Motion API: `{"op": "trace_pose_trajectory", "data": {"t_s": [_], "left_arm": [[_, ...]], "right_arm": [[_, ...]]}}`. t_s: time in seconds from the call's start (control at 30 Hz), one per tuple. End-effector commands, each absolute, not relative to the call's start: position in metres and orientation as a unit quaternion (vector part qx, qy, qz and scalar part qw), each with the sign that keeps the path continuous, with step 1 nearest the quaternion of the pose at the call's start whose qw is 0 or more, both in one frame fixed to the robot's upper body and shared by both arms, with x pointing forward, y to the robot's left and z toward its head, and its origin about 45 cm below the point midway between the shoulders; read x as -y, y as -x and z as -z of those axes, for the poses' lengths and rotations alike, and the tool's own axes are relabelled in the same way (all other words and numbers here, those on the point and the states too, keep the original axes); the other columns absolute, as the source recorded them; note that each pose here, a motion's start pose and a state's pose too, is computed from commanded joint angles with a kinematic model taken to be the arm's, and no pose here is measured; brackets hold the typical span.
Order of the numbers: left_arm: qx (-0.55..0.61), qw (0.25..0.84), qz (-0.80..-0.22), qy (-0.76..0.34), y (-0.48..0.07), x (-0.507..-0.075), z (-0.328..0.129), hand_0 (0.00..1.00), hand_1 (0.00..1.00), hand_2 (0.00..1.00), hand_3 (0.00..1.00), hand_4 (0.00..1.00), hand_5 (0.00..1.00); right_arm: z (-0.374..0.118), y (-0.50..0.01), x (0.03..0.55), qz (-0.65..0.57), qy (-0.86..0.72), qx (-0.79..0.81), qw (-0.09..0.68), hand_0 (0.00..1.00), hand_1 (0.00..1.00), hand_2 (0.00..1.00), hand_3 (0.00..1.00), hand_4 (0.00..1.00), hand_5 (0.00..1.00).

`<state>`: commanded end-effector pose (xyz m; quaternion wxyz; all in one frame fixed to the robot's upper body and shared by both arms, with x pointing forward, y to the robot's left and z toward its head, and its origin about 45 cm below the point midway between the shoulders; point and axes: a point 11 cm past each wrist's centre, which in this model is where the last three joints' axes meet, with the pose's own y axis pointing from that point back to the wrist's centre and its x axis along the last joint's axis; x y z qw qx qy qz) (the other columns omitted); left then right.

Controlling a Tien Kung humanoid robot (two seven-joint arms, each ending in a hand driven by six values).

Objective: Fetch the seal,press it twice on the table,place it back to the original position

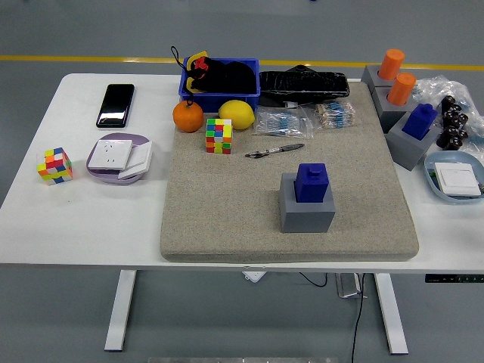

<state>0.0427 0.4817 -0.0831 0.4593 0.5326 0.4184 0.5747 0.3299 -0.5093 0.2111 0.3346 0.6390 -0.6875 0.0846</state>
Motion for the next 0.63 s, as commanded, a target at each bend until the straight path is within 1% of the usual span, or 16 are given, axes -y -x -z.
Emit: {"op": "trace_pose_trajectory", "data": {"t_s": [0.13, 0.63], "left_arm": [[-0.418, 0.458, -0.575, -0.534, -0.042, -0.483, 0.083, 0.794, 0.748, 0.738, 0.774, 0.794, 0.483], [-0.419, 0.464, -0.579, -0.524, -0.053, -0.477, 0.084, 0.794, 0.747, 0.738, 0.774, 0.793, 0.483]], "right_arm": [[-0.218, -0.330, 0.513, -0.086, -0.635, 0.696, 0.323, 0.868, 0.800, 0.792, 0.740, 0.978, 0.403], [-0.219, -0.330, 0.512, -0.085, -0.636, 0.696, 0.322, 0.868, 0.799, 0.792, 0.745, 0.974, 0.401]]}}
